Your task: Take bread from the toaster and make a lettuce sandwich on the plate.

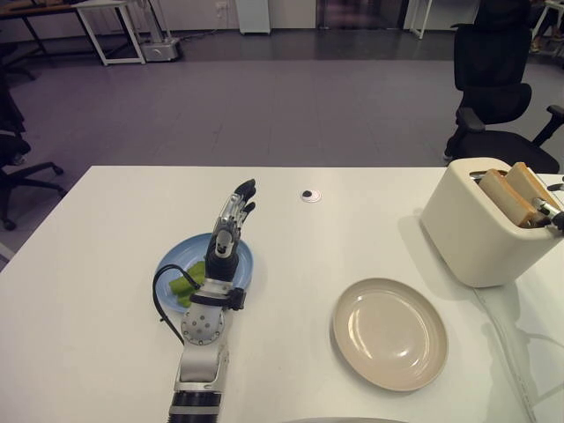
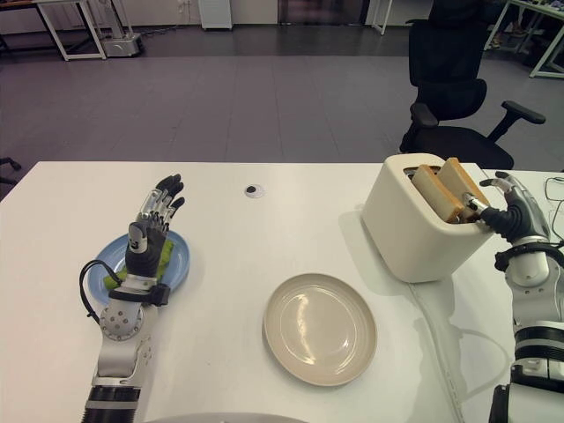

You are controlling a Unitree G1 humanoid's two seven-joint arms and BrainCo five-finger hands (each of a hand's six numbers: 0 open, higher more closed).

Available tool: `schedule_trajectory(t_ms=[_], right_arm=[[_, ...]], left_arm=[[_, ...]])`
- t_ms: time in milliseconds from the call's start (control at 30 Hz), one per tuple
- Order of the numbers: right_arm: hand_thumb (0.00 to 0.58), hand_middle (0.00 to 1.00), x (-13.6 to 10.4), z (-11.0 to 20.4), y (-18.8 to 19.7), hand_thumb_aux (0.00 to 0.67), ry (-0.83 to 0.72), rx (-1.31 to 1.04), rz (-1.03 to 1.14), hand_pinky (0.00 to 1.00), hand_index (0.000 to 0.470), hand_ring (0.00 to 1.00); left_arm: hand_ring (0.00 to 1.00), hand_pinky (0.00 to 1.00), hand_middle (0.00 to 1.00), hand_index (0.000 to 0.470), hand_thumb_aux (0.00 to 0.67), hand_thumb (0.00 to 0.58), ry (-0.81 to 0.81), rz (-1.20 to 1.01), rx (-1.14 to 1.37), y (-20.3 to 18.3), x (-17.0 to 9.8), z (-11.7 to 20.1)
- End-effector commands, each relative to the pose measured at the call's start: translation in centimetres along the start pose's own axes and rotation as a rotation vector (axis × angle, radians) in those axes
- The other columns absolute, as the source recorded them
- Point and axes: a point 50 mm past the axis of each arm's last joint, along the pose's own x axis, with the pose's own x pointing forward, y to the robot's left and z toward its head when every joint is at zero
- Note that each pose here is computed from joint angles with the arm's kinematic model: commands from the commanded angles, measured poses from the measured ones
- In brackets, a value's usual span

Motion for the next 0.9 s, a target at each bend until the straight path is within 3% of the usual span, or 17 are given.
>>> schedule_trajectory(t_ms=[33,100,167,200,233,433,733,900], right_arm=[[0.4,0.0,0.0,-0.3,1.1,0.297,0.021,0.01,0.034,0.0,0.208,0.0],[0.456,0.0,0.0,-0.3,1.1,0.36,0.022,0.012,0.033,0.0,0.253,0.0],[0.543,0.0,0.0,-0.3,1.0,0.502,0.014,0.016,0.027,0.0,0.352,0.0],[0.578,0.0,0.0,-0.1,1.0,0.633,0.007,0.018,0.023,0.0,0.444,0.0],[0.58,0.0,0.1,0.0,0.9,0.67,-0.003,0.021,0.016,0.0,0.47,0.0],[0.58,0.0,0.2,1.7,-0.3,0.67,-0.08,0.086,-0.042,0.0,0.47,0.0],[0.58,0.0,-0.8,8.5,-7.7,0.67,-0.37,0.576,-0.24,0.0,0.47,0.0],[0.58,0.0,-2.0,11.6,-8.5,0.67,-0.457,0.781,-0.132,0.0,0.47,0.0]], left_arm=[[0.0,0.0,0.0,0.0,0.0,0.0,0.013,0.002,-0.001,0.0,-0.2,-0.1],[0.0,0.0,0.0,0.0,0.0,0.0,0.013,0.001,-0.002,0.0,-0.2,-0.1],[0.0,0.0,0.0,0.0,0.0,0.0,0.013,0.001,-0.002,0.0,-0.2,-0.1],[0.0,0.0,0.0,0.0,0.0,0.0,0.013,0.0,-0.002,0.0,-0.2,-0.1],[0.0,0.0,0.0,0.0,0.0,0.0,0.013,0.0,-0.003,0.0,-0.2,-0.1],[0.0,0.0,0.0,0.0,0.0,0.0,0.013,-0.001,-0.003,-0.1,-0.1,-0.1],[0.0,0.0,0.0,0.0,0.0,0.0,0.01,0.0,-0.006,-0.4,0.0,-0.1],[0.0,0.0,0.0,0.0,0.0,0.0,0.007,-0.001,-0.009,-0.5,0.0,-0.1]])
